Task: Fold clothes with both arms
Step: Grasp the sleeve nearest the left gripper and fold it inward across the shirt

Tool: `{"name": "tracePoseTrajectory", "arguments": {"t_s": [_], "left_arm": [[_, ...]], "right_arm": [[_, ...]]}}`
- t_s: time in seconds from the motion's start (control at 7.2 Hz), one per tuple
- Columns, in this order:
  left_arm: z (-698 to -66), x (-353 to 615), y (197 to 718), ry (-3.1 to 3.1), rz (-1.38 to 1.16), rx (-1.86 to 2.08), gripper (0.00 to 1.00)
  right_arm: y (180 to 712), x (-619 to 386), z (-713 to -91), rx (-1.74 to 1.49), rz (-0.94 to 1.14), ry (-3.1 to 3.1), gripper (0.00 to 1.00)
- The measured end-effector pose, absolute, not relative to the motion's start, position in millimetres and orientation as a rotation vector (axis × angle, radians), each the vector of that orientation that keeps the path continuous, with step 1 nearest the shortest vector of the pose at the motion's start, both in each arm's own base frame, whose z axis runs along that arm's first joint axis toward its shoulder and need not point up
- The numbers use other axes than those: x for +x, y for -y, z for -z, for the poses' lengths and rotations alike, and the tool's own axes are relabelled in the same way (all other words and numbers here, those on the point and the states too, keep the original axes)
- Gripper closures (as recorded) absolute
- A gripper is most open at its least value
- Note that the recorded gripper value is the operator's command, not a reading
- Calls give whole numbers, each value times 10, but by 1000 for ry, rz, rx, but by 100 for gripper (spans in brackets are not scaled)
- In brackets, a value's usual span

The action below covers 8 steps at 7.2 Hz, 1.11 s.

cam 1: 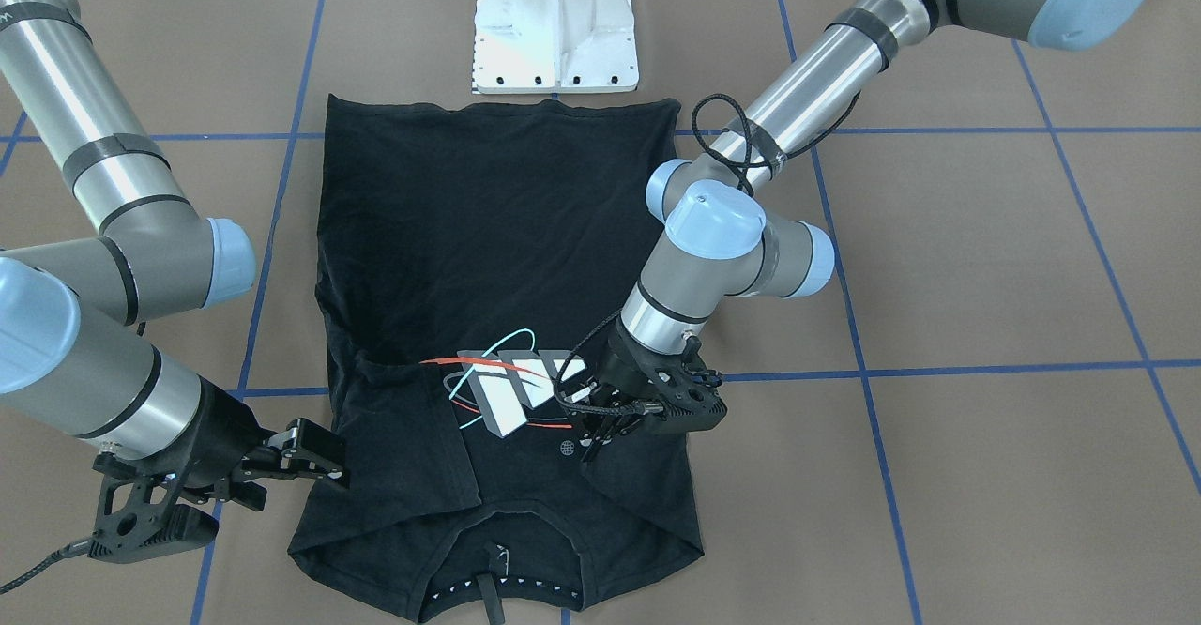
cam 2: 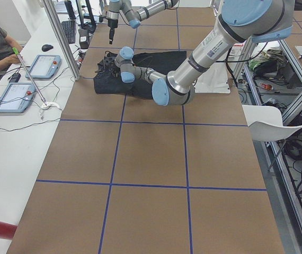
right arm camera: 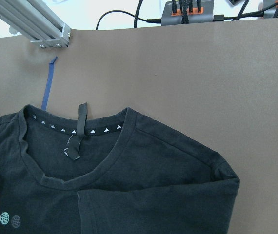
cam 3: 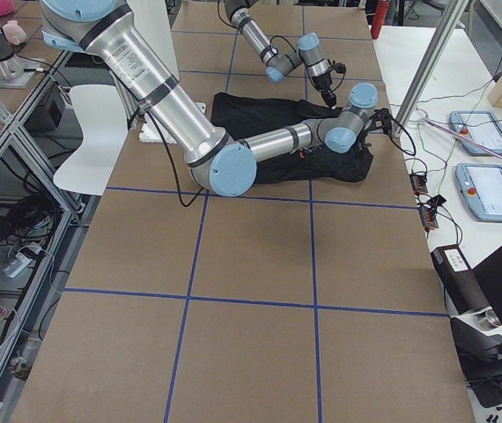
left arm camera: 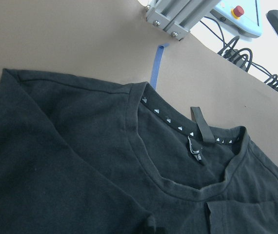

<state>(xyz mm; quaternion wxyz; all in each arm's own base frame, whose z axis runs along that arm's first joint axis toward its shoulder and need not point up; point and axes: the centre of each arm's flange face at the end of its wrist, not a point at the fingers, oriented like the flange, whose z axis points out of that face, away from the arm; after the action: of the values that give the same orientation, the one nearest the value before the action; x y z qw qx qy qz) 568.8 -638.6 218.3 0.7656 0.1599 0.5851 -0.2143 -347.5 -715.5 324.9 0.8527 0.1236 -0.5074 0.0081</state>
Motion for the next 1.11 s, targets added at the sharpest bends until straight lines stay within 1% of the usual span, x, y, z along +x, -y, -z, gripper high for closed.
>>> {"name": "tracePoseTrajectory", "arguments": {"t_s": [0.42, 0.56, 0.69, 0.83, 1.11], "left_arm": [[-2091, 5703, 6417, -1313, 480, 365, 100], [-2103, 5705, 6428, -1317, 487, 371, 95], [-2116, 5705, 6438, -1316, 493, 376, 25], [-2113, 5703, 6442, -1317, 495, 379, 1], [-2033, 5657, 6445, -1337, 493, 390, 1]], "right_arm": [[7148, -3470, -3304, 255, -20, 1064, 0], [7147, -3470, -3309, 254, -20, 1063, 0], [7147, -3469, -3313, 255, -21, 1062, 0], [7149, -3468, -3314, 255, -22, 1062, 0], [7152, -3470, -3327, 250, -28, 1060, 0]]}}
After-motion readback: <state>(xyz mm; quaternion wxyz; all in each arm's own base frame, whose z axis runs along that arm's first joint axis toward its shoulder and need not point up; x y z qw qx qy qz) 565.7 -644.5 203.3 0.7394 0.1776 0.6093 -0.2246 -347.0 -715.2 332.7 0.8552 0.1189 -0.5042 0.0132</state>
